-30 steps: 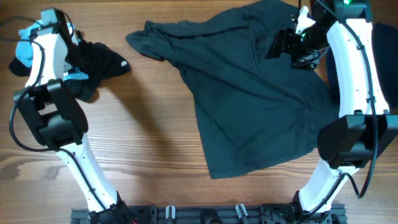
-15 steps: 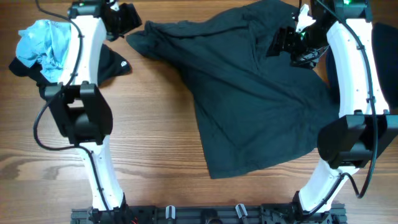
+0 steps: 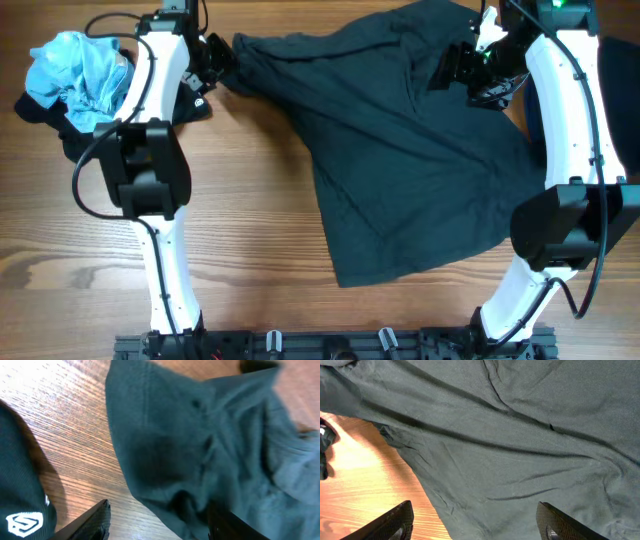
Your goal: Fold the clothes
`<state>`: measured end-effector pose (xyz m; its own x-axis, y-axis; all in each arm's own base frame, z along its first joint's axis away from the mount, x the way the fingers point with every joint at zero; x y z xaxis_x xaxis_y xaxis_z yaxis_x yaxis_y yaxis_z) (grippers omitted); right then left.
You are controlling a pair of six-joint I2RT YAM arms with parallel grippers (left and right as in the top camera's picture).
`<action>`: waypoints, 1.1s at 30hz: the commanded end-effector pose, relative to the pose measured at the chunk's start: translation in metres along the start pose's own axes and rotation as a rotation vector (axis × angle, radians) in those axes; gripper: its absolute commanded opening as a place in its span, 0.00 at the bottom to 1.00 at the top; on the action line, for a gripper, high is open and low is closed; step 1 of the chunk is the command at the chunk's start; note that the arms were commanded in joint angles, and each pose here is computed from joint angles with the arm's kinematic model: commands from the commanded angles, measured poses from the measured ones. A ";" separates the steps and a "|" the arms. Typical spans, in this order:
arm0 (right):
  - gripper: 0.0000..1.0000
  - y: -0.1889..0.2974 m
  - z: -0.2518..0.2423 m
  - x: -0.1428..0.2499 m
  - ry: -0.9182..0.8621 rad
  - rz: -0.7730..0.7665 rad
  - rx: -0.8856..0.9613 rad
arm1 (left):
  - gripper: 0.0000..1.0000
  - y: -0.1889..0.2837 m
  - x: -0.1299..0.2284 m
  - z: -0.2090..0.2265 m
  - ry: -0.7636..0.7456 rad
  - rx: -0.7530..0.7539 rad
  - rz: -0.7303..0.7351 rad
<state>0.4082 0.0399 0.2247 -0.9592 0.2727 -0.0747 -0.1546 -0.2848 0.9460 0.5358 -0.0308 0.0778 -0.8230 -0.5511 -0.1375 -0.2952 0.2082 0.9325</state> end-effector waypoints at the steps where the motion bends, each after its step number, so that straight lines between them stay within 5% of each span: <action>1: 0.80 0.003 0.002 -0.002 0.003 -0.016 -0.002 | 0.61 -0.007 0.002 0.001 0.020 -0.006 0.011; 10: 0.82 0.003 0.002 -0.003 0.004 -0.019 -0.003 | 0.61 -0.033 -0.002 0.005 0.019 -0.002 0.005; 21: 0.83 0.003 0.003 -0.004 0.006 -0.023 -0.005 | 0.47 -0.031 -0.026 -0.008 -0.007 0.052 -0.117; 26: 0.83 0.003 0.002 -0.004 0.008 -0.023 -0.004 | 0.30 -0.033 -0.022 -0.021 -0.046 0.064 -0.132; 30: 0.83 0.003 0.001 -0.002 0.034 -0.016 0.002 | 0.05 -0.034 -0.021 -0.031 -0.082 0.081 -0.149; 33: 0.83 0.003 0.002 -0.003 0.057 -0.018 0.002 | 0.04 -0.033 -0.020 -0.035 -0.103 0.081 -0.157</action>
<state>0.4096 0.0399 0.2249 -0.9623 0.2579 -0.0863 -0.1611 -0.2848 0.9449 0.5783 -0.0519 0.0657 -0.7968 -0.5233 -0.3021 -0.4605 0.2023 0.8643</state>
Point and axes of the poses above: each gripper's point midway between its finger pads, its own y axis back along the fingers, its own z axis along the line the jaws close on, x = y × z, the point moved 4 cm from there along y, back along the fingers, and after that the axes turned 2 degrees about -y, right-handed, at the moved point
